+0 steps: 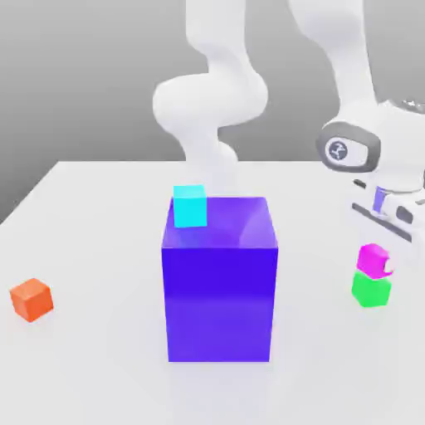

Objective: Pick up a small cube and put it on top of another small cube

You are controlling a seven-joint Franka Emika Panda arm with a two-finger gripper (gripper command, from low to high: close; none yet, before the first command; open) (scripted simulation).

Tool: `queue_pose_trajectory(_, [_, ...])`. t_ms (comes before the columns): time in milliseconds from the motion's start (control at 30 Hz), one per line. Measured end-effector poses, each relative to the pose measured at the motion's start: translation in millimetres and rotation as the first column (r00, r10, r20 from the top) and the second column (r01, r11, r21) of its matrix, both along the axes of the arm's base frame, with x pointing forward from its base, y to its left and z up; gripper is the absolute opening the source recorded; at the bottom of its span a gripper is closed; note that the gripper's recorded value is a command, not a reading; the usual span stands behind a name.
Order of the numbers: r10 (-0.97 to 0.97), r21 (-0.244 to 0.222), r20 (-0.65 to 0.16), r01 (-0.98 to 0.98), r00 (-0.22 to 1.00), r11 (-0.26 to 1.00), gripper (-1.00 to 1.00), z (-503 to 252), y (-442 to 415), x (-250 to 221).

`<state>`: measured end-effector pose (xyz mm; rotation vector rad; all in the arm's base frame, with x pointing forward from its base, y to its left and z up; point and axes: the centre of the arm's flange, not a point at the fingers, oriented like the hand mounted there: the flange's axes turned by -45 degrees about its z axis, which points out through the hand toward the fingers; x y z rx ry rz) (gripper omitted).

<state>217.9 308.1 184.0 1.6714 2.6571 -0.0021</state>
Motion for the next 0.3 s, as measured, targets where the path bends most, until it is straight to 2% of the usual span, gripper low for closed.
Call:
queue_pose_trajectory(167, [0.002,0.002,0.000,-0.002,1.000,1.000,1.00,-2,0,-1])
queue_pose_trajectory(300, [0.005,0.000,0.003,-0.005,1.000,1.000,1.00,30,2,0])
